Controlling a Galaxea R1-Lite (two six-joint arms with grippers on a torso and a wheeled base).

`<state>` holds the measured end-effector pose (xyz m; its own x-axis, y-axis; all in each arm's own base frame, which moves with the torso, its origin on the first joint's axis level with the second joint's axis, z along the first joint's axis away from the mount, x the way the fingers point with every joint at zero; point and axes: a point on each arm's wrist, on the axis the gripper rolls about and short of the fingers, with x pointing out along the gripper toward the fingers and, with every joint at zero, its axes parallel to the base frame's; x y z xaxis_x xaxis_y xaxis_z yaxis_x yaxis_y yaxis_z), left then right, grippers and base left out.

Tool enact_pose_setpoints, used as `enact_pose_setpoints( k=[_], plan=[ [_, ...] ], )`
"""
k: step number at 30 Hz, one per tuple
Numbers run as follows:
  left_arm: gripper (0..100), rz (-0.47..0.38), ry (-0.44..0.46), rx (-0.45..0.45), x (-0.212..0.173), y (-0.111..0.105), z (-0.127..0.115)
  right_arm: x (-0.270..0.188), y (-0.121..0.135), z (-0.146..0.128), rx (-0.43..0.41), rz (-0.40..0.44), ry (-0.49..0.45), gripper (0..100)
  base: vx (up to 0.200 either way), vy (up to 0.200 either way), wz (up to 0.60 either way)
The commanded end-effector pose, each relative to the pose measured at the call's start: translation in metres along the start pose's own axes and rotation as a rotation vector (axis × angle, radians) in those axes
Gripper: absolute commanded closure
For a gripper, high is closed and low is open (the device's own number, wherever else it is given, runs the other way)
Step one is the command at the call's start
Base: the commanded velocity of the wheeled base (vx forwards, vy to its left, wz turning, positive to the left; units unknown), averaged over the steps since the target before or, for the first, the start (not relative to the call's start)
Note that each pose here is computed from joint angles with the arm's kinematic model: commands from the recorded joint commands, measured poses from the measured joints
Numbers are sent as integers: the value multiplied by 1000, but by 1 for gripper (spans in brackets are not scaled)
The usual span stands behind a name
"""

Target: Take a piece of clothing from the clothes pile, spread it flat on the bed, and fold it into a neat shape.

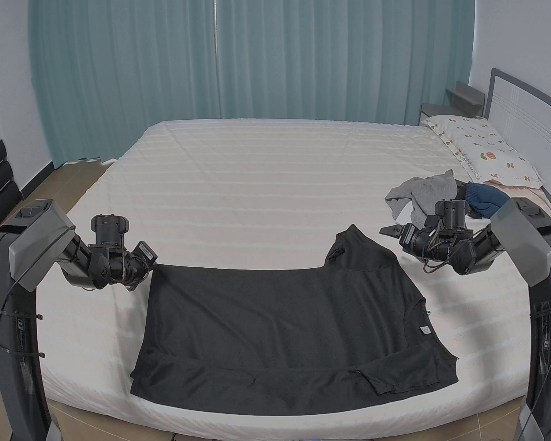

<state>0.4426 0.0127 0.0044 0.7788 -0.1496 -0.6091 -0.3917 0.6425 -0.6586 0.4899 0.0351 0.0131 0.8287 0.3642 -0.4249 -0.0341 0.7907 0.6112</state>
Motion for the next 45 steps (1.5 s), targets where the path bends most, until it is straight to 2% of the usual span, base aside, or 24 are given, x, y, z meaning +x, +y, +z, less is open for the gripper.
enact_pose_setpoints(
  k=[1, 28, 29, 37, 45],
  plan=[
    [100, 2, 2, -2, -1, 1, -1, 26, -17, -11, 11, -31, 33, 0, 0, 0, 0],
    [100, 5, 3, -1, 1, 2, -1, 44, -17, -5, 13, -29, 23, 0, 0, 0, 0],
    [100, 5, 3, 1, 1, 2, -1, 44, -17, -5, 13, -29, 23, 100, 0, 0, 0],
    [100, 4, 2, 1, 1, 2, -1, 40, -18, -8, 6, -44, 37, 100, 0, 0, 0],
    [100, 0, -5, 2, 0, 0, 1, 28, -12, 2, -3, -41, 22, 100, 0, 0, 0]
  ],
)
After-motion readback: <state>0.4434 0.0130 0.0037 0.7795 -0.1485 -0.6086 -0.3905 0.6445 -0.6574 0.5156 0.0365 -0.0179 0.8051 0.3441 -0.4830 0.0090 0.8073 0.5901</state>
